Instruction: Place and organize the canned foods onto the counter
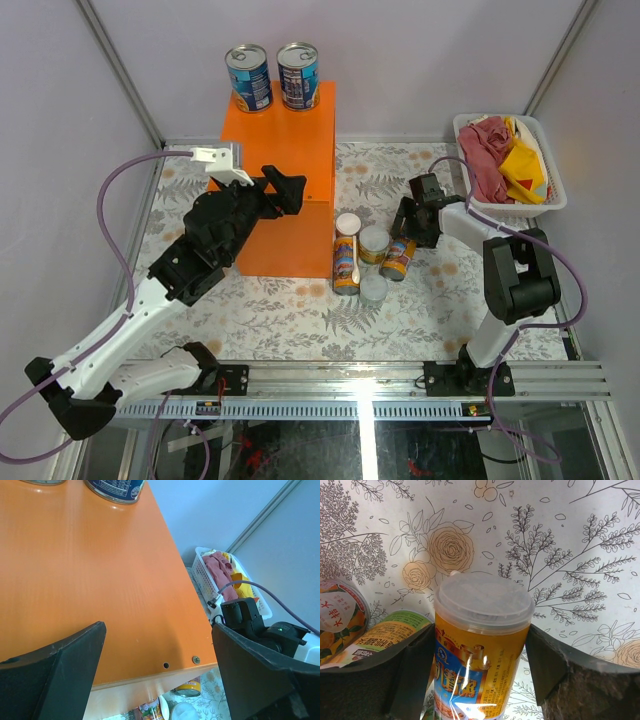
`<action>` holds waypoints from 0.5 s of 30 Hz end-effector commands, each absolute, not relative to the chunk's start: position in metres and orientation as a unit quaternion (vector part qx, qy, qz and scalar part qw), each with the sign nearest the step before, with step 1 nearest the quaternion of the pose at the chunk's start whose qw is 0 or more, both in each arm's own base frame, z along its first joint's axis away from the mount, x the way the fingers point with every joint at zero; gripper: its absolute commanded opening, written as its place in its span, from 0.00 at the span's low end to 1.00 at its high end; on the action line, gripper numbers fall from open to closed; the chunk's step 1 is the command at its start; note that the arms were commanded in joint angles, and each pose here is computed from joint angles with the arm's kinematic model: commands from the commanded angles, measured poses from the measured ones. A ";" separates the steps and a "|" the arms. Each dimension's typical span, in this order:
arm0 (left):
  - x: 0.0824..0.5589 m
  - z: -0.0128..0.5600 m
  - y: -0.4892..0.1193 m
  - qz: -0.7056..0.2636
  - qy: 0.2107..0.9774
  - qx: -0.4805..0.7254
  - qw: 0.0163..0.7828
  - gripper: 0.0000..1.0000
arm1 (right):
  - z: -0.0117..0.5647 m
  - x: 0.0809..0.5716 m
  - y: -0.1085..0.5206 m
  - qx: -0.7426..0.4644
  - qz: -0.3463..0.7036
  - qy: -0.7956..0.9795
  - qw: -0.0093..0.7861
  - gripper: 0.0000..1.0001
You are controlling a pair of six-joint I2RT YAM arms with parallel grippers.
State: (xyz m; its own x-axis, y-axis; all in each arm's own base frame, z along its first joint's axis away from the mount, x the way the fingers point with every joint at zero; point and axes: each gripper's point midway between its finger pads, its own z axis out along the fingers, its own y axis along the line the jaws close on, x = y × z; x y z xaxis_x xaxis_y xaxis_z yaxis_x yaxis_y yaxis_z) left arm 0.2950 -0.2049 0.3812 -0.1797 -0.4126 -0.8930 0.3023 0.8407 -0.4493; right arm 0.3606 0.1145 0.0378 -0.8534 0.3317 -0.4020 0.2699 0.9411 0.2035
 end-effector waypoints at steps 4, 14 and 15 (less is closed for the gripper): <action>0.291 0.360 -0.206 -0.277 0.729 -0.036 0.625 0.87 | 0.038 0.361 0.119 0.152 0.085 0.959 0.222 0.58; 0.290 0.369 -0.205 -0.284 0.718 -0.037 0.635 0.87 | 0.066 0.361 0.110 0.151 0.078 0.950 0.261 0.08; 0.290 0.370 -0.205 -0.284 0.716 -0.036 0.636 0.87 | 0.072 0.362 0.109 0.150 0.077 0.948 0.268 0.04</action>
State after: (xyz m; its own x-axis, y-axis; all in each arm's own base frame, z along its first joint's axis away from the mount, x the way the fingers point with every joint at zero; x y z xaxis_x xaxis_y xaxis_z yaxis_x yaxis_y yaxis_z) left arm 0.2915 -0.2018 0.3827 -0.1626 -0.4292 -0.8884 0.3114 0.8321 -0.4590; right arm 0.3578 0.1155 0.0393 -0.8510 0.3287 -0.4095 0.2587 0.9411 0.2177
